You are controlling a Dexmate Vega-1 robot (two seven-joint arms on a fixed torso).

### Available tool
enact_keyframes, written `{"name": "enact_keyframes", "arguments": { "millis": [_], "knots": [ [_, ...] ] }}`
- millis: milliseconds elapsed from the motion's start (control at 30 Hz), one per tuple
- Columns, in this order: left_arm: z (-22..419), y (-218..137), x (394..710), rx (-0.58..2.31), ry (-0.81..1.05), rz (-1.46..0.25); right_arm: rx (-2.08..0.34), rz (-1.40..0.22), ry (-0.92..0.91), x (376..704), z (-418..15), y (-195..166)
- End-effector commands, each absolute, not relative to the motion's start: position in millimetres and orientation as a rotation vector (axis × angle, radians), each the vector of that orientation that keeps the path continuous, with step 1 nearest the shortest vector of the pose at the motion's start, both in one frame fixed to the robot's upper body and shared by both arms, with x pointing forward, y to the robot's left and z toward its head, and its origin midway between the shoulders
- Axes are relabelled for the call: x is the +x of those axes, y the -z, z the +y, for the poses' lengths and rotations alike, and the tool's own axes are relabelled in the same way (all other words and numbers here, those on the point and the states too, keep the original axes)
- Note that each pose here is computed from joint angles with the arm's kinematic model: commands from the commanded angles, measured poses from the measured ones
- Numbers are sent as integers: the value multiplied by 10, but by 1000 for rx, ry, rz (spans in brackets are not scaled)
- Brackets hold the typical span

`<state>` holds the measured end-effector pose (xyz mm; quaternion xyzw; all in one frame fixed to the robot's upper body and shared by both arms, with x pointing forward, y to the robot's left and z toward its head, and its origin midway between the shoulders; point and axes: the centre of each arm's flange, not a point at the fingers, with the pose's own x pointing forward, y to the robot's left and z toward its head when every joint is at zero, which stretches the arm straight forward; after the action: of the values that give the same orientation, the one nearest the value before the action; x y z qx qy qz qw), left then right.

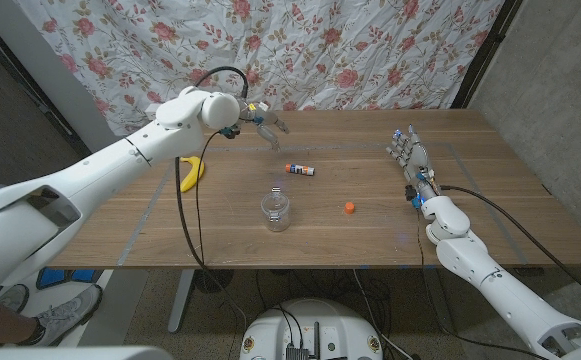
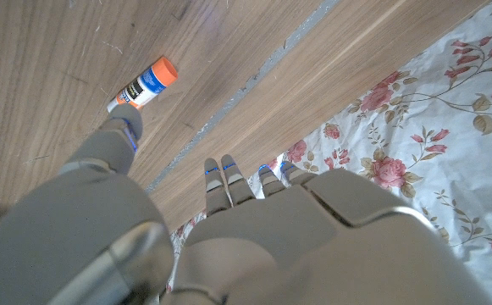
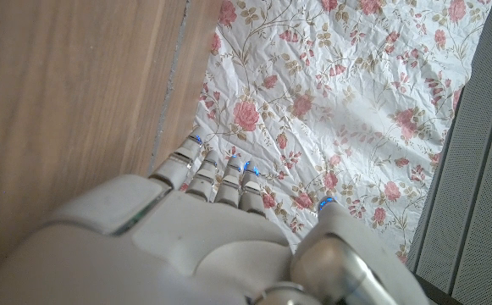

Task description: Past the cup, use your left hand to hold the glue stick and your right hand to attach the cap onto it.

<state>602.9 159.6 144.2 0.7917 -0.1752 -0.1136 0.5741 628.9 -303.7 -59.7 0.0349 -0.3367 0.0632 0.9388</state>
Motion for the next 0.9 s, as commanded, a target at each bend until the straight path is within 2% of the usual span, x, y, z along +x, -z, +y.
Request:
{"name": "enact_keyframes", "arguments": {
  "millis": [33,900],
  "knots": [
    [1435,-1334,6125,1932,230,-390,71,-683,-131,6278,-3048,620],
    [1132,-1030,6280,1918,211,-434,83,-677,-129,6301,-3098,612]
  ]
}}
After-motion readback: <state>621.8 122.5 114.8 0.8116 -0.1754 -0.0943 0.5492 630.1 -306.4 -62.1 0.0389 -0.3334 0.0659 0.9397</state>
